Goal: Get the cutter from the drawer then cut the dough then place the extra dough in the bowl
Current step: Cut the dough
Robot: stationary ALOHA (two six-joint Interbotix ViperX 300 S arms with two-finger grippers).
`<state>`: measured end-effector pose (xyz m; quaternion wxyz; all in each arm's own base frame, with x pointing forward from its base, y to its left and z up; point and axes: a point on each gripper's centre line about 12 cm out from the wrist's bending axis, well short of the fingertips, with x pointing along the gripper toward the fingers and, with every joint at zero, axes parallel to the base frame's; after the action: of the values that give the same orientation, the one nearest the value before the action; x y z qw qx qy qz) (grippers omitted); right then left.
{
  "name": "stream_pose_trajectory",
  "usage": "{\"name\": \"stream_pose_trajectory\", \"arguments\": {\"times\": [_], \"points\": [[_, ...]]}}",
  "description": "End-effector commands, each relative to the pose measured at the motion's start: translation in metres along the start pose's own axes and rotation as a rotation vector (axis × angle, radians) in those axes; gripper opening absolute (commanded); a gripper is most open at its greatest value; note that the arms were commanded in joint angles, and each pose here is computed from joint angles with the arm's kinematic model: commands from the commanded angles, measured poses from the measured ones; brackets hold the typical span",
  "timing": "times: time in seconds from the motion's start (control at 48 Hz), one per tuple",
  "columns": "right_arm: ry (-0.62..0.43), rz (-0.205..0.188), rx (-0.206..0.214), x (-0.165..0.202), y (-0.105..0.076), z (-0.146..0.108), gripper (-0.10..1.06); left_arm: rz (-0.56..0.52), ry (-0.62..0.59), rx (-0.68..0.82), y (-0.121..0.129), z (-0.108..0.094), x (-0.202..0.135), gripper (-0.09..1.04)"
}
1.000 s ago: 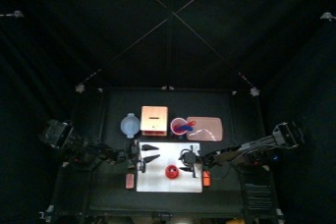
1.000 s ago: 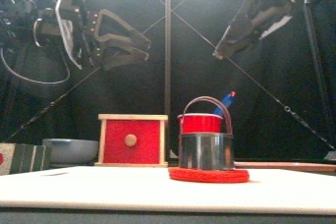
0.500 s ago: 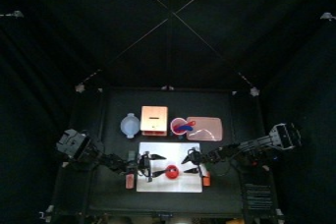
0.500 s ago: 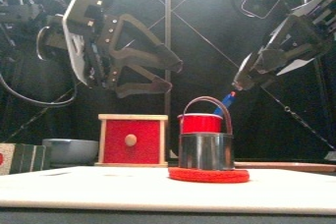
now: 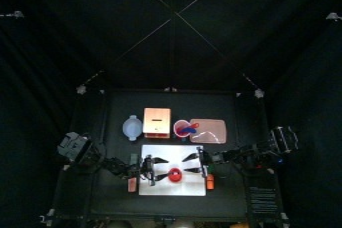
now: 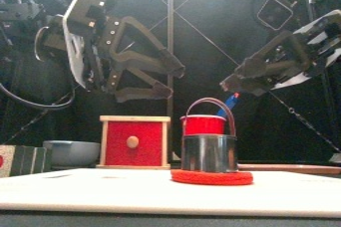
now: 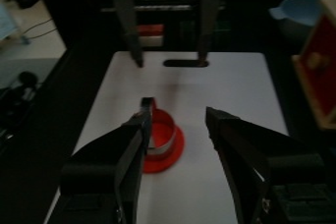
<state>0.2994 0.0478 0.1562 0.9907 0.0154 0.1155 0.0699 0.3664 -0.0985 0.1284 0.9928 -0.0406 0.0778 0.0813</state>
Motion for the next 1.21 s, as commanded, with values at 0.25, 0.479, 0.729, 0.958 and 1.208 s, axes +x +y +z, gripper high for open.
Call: {"name": "stream_pose_trajectory", "arguments": {"times": [0.25, 0.479, 0.729, 0.958, 1.208], "points": [[-0.059, -0.004, 0.029, 0.016, 0.024, -0.021, 0.84, -0.033, 0.001, -0.005, -0.035, -0.015, 0.021, 0.95], [-0.056, -0.027, 0.035, 0.032, 0.024, -0.029, 0.84, -0.020, 0.006, 0.006, -0.033, -0.017, 0.024, 0.95], [-0.042, -0.017, 0.031, 0.035, 0.029, -0.033, 0.84, 0.006, 0.003, 0.004, -0.023, -0.016, 0.030, 0.95], [-0.023, 0.005, 0.041, 0.038, 0.037, -0.030, 0.84, 0.027, 0.013, 0.007, -0.014, -0.017, 0.034, 0.94], [0.021, -0.002, 0.052, 0.041, 0.039, -0.029, 0.84, 0.010, 0.068, 0.008, -0.016, -0.024, 0.033, 0.94]]}}
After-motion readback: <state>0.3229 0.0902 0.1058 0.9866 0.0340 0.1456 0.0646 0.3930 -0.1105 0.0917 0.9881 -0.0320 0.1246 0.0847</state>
